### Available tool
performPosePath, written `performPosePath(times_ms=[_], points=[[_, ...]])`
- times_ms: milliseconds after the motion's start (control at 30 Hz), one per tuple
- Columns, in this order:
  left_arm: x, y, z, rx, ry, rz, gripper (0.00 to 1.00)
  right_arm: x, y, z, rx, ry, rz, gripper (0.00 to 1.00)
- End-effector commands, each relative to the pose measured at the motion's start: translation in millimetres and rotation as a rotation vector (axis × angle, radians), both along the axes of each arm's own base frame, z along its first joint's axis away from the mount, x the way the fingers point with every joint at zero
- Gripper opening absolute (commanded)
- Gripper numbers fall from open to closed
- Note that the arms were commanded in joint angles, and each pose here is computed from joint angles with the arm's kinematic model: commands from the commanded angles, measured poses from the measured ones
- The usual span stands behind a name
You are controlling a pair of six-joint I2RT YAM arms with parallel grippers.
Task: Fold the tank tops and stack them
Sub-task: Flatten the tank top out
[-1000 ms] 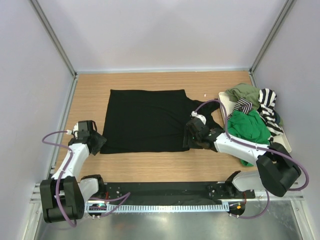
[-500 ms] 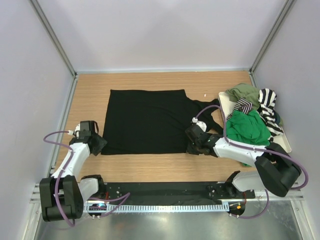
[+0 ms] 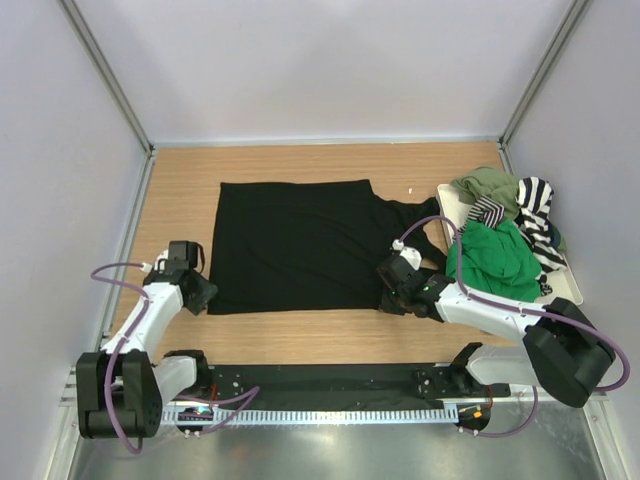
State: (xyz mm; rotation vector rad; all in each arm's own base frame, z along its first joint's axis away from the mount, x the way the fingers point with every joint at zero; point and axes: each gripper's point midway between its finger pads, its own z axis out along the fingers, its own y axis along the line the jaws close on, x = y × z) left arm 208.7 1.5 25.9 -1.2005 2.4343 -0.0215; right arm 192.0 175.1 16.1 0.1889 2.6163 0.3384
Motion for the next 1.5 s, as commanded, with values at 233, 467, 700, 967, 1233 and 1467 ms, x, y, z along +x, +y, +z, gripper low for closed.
performPosePath(times_ms=[233,467,700,967,1233,1467], points=[[-12.9,-2.5,18.5,0.035,0.045,0.064,0.43,5.4,-2.0,0.0,-0.023,-0.028,-0.004,0.01],[-15.7,-3.5,14.1,0.03,0.06,0.081,0.4,5.6,-1.2,0.2,-0.018,-0.032,0.001,0.01],[-15.0,-12.4,-4.6,-0.011,0.084,0.055,0.03,3.6,-2.4,-0.3,-0.022,-0.027,0.005,0.01],[-9.4,-10.2,5.4,0.006,0.045,0.033,0.0,4.9,-6.0,10.7,-0.032,-0.044,0.002,0.01],[14.6,-13.3,46.8,-0.01,-0.042,0.032,0.0,29.2,-4.1,46.6,-0.081,-0.128,0.013,0.01],[29.2,-18.4,61.2,-0.029,-0.068,0.007,0.0,52.0,12.8,73.0,-0.08,-0.166,0.045,0.01]])
